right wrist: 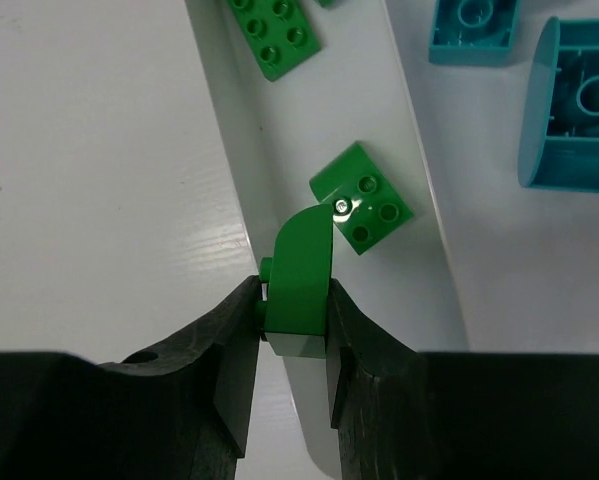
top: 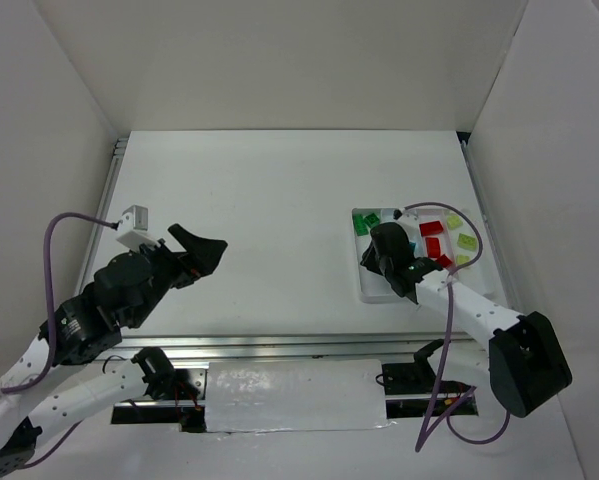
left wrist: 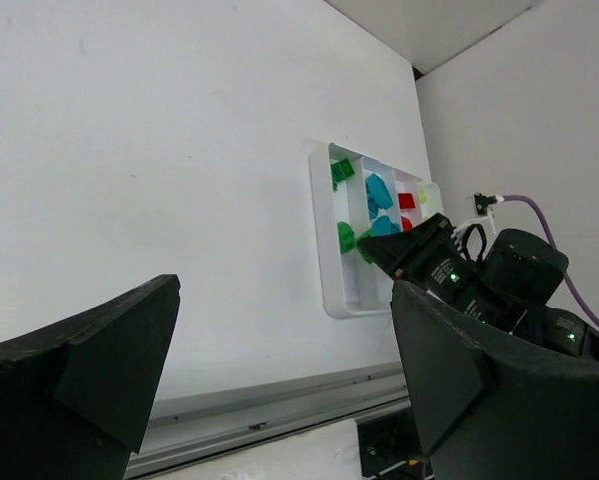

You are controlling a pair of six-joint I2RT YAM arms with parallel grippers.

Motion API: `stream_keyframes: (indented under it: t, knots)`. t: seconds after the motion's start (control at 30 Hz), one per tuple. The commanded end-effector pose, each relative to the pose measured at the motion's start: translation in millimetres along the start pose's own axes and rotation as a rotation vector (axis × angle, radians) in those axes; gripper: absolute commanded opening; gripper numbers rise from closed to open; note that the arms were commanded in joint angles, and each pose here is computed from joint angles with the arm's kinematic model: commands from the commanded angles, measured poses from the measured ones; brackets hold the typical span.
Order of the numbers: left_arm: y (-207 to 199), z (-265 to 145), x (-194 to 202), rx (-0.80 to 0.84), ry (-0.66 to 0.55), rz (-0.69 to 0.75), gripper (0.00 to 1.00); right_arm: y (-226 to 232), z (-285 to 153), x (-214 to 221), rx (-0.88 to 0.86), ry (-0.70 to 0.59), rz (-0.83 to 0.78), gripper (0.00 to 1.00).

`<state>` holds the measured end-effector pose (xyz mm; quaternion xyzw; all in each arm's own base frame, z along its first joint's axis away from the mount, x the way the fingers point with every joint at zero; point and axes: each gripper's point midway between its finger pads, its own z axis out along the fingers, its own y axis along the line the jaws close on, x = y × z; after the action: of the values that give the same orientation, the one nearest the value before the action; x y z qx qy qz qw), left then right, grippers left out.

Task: Sort the legos into containers by color

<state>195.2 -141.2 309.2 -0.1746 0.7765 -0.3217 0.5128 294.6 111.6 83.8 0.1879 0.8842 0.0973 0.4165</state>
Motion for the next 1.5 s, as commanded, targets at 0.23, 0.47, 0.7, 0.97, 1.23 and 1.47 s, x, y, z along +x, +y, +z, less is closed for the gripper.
stream_keyframes:
  t: [0.23,0.47,0.7,0.97,1.23,1.47]
  knots:
    - [29,-7,2,-0.103,0.022,0.144,1.00,-11,4,4,0.080,0.015,0.048,0.42]
    - [34,-10,0,-0.123,0.017,0.155,1.00,-7,0,4,0.062,0.027,0.062,0.68]
    - [45,-14,-8,-0.189,-0.005,0.186,0.99,12,-42,-23,-0.050,-0.022,0.057,0.79]
    - [69,-25,-29,-0.382,-0.038,0.276,0.99,31,-156,-86,-0.274,-0.186,0.001,1.00]
    - [95,-47,-69,-0.574,-0.177,0.359,1.00,-10,-253,-125,-0.268,-0.330,-0.049,1.00]
    - [109,-66,-90,-0.610,-0.315,0.310,1.00,-69,-336,-159,-0.173,-0.511,-0.086,1.00]
